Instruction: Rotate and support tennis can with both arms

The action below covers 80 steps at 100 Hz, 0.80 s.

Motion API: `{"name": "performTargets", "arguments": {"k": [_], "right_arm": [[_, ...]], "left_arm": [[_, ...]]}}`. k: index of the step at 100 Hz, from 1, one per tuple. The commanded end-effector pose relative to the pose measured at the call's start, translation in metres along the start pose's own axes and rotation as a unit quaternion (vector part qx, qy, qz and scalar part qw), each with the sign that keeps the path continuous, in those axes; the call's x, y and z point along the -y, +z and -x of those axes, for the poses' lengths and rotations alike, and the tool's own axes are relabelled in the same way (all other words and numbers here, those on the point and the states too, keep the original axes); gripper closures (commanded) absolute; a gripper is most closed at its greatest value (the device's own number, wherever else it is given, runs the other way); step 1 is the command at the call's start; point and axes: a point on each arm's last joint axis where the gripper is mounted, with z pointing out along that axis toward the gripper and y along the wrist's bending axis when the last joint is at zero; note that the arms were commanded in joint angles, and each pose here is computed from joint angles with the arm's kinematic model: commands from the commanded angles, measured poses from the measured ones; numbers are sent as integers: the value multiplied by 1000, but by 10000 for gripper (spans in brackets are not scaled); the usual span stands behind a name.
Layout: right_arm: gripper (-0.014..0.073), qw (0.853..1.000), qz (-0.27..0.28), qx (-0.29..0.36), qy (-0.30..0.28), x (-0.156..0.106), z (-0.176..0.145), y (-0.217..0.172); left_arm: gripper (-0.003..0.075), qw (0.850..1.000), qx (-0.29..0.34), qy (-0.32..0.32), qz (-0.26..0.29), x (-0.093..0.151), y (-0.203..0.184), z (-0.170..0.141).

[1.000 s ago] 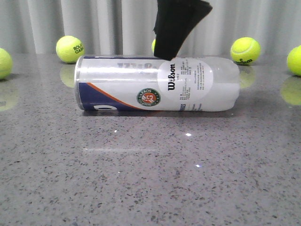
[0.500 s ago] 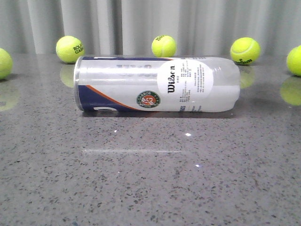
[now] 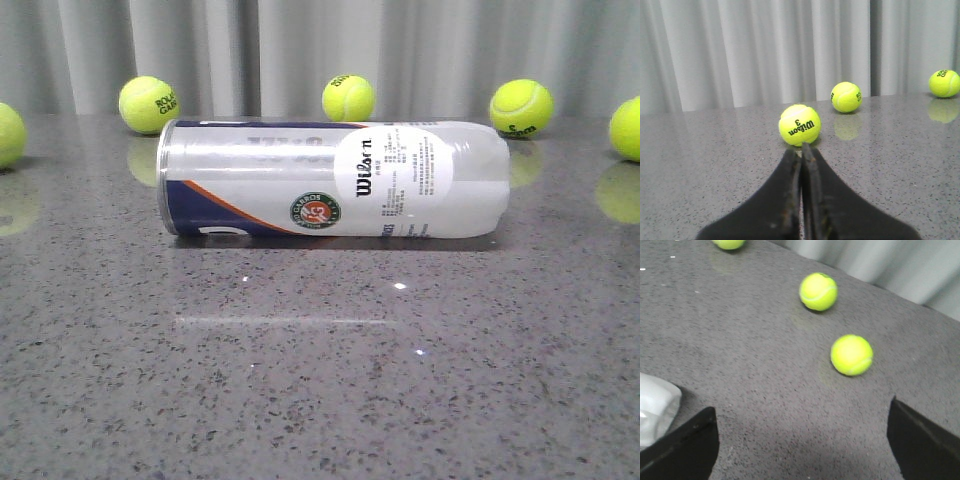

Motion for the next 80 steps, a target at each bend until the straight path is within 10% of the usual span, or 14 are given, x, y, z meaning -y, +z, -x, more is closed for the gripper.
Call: {"name": "performTargets", "arguments": {"k": [1, 80], "right_arm": [[-53, 997, -16, 76, 7, 7, -9, -13], [-53, 982, -17, 179, 59, 8, -86, -46]], "left_arm": [[741, 999, 33, -6, 1, 1, -2, -7], [741, 999, 33, -6, 1, 1, -2, -7]]}}
